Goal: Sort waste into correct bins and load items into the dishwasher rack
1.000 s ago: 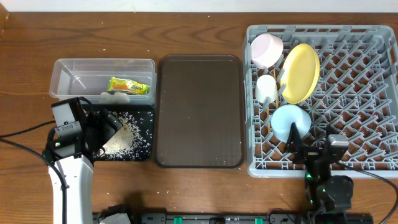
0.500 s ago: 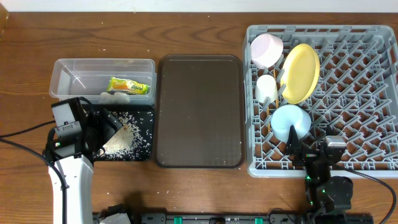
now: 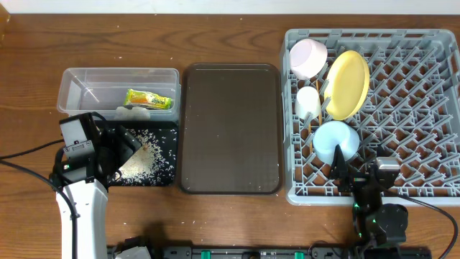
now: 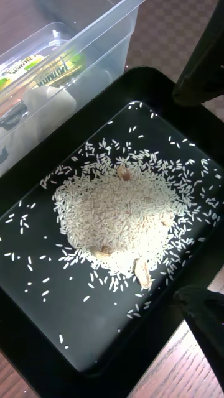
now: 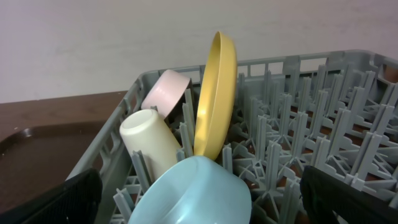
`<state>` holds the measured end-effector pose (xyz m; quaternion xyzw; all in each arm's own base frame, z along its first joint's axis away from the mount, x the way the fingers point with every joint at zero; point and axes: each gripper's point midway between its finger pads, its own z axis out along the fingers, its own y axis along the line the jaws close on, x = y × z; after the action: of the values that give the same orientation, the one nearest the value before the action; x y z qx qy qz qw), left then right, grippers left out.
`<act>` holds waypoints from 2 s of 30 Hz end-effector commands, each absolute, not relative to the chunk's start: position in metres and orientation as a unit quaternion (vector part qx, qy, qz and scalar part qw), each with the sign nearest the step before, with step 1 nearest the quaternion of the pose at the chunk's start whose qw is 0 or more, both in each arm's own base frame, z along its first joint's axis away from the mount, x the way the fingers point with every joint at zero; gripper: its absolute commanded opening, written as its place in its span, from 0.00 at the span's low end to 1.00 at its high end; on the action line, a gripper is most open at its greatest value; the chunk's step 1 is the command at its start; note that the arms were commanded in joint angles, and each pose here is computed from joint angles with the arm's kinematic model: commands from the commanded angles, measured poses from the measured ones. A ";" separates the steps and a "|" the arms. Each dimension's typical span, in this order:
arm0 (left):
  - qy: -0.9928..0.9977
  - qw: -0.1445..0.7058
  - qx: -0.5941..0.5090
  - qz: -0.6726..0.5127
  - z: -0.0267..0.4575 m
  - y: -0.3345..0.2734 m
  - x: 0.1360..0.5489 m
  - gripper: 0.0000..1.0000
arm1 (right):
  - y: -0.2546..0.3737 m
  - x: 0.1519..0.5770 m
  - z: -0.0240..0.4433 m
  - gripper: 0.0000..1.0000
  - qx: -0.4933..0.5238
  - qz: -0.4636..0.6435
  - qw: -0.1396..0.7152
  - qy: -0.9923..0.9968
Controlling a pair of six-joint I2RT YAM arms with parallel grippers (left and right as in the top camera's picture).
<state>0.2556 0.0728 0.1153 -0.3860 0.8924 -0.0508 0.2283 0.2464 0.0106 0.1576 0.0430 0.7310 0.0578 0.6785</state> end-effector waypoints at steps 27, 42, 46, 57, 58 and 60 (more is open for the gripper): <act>0.889 0.238 -0.391 -0.007 0.120 0.089 0.253 0.95 | 0.010 0.246 0.158 0.99 0.039 0.052 0.680 0.730; 0.890 0.286 -0.353 -0.023 0.082 0.056 0.202 0.95 | 0.010 0.246 0.158 0.99 0.039 0.052 0.680 0.730; 0.875 0.357 -0.324 -0.041 0.075 0.047 0.210 0.95 | 0.010 0.246 0.158 0.99 0.039 0.052 0.680 0.730; 0.778 0.577 -0.216 -0.120 0.132 0.014 0.252 0.95 | 0.010 0.246 0.158 0.99 0.039 0.052 0.680 0.730; 0.770 0.588 -0.211 -0.126 0.136 0.011 0.252 0.95 | 0.010 0.246 0.158 0.99 0.039 0.052 0.680 0.730; 0.762 0.601 -0.204 -0.132 0.138 0.009 0.252 0.95 | 0.010 0.246 0.158 0.99 0.039 0.052 0.680 0.730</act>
<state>0.2532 0.0092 0.1397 -0.2140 0.7672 -0.1390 0.5885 0.2463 0.0112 0.1578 0.0419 0.7307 0.0591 0.6788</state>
